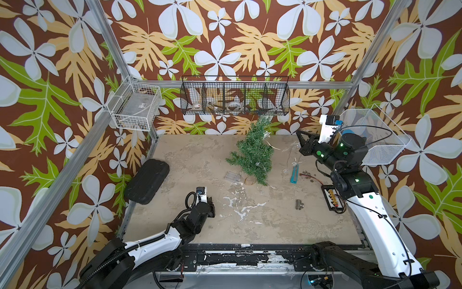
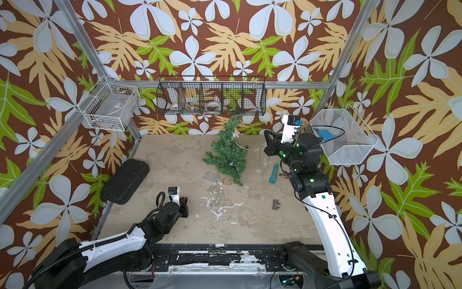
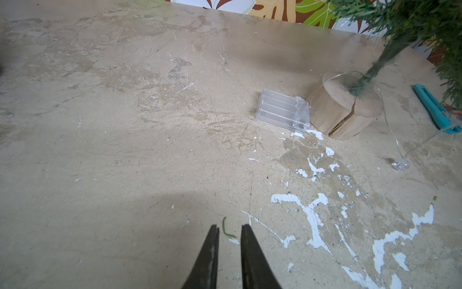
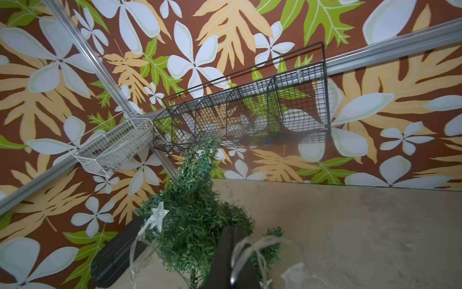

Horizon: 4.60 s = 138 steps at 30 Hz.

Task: Remove string lights from the small christmas tree
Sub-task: Remove the light string from the Christmas tree.

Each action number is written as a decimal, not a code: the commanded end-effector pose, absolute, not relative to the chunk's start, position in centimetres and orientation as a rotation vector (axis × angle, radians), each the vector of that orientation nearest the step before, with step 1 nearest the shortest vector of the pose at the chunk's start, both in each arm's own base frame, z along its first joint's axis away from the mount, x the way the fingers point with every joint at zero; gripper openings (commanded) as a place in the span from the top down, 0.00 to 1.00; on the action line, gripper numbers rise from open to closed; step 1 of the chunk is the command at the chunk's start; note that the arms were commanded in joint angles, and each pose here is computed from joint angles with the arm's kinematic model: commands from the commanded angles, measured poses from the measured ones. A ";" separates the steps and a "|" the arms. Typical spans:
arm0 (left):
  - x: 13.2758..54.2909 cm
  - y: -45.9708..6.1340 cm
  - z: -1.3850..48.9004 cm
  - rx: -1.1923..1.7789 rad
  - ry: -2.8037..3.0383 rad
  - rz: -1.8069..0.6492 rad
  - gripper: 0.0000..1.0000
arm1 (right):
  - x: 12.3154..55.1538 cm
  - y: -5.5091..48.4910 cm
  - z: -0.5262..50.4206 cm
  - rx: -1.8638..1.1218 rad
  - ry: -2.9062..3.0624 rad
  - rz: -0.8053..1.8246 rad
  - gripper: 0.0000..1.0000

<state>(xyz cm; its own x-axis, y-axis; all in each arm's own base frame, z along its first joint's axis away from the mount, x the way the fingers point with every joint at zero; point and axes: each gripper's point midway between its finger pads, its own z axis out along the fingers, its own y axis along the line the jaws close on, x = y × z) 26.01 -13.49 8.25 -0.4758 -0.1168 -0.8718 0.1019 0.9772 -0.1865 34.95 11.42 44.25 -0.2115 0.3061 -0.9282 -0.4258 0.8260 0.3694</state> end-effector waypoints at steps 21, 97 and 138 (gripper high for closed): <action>26.2 -13.7 9.1 -0.021 2.022 -0.284 0.81 | 32.0 17.4 28.4 -0.339 1.956 0.622 1.00; 26.1 -13.4 9.3 -0.040 2.009 -0.283 0.82 | 31.0 20.1 27.3 -0.427 1.899 0.544 1.00; 26.1 -13.4 9.4 -0.040 2.006 -0.293 0.82 | 29.6 16.7 22.2 -0.270 2.019 0.451 1.00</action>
<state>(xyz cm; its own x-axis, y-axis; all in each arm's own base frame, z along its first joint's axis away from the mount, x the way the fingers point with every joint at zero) 25.92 -13.48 8.95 -0.4574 -0.1395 -0.8782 0.1077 0.9717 -0.2104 28.81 17.58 22.79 -0.4704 -0.0272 -0.8820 -0.4378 0.8751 0.2064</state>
